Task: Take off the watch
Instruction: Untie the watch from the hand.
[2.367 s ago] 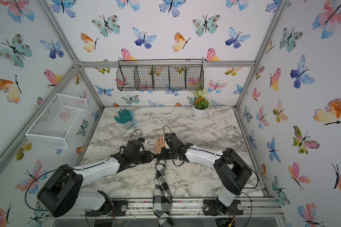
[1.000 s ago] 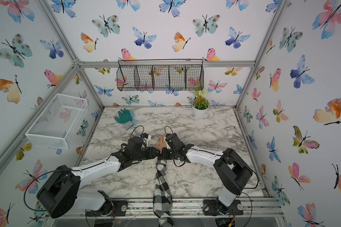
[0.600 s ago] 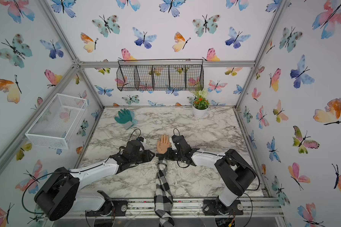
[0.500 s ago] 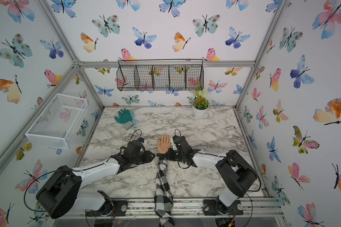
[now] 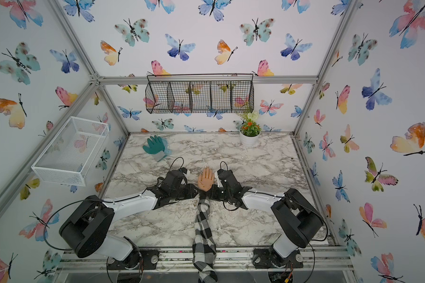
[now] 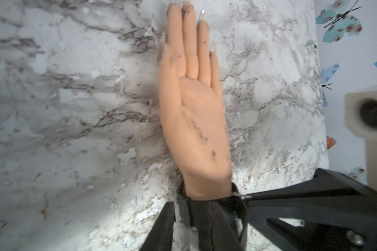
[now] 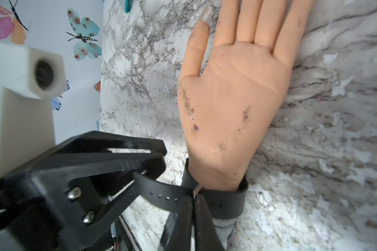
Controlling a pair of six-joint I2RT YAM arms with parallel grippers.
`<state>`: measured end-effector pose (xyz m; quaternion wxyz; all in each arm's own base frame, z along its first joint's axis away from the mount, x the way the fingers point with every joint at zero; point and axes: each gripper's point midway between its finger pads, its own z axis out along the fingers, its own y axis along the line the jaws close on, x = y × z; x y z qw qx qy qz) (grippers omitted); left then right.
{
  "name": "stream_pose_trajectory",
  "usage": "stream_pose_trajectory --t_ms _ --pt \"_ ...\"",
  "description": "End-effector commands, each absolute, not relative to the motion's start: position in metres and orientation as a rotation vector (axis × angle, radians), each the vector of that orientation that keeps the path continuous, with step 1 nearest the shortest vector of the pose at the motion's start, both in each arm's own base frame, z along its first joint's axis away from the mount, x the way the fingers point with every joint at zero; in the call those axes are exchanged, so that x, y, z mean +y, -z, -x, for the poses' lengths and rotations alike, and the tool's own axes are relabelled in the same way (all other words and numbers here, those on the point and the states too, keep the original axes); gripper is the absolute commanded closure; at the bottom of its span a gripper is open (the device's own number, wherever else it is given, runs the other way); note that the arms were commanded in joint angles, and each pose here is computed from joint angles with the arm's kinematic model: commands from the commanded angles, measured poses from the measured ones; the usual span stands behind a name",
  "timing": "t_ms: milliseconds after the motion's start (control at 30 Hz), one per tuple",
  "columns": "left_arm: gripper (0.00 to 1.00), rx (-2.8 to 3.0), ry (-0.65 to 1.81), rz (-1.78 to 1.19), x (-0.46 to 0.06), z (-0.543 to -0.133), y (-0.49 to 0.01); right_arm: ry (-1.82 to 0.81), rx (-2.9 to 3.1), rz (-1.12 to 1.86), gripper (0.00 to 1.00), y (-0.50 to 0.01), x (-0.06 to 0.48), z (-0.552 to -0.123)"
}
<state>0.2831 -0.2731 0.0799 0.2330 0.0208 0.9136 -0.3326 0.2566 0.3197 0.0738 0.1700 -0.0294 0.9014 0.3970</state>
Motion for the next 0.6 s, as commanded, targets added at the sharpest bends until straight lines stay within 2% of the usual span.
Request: stream_pose_trajectory --t_ms 0,33,133,400,567 --pt "0.69 2.481 0.985 -0.142 -0.294 -0.281 -0.093 -1.109 2.559 0.074 0.61 -0.078 0.312 -0.255" --pt "0.69 2.478 0.993 -0.156 -0.299 -0.280 -0.095 -1.099 2.544 0.073 0.55 -0.082 0.310 -0.257" --pt "0.69 2.475 1.009 -0.182 -0.308 -0.276 -0.097 -1.053 2.507 0.069 0.51 -0.092 0.298 -0.262" --pt "0.69 2.473 1.019 -0.195 -0.311 -0.273 -0.098 -0.884 2.542 0.138 0.50 -0.077 0.272 -0.256" --pt "0.69 2.470 0.999 -0.186 -0.307 -0.273 -0.098 -0.838 2.554 0.224 0.54 -0.062 0.268 -0.249"
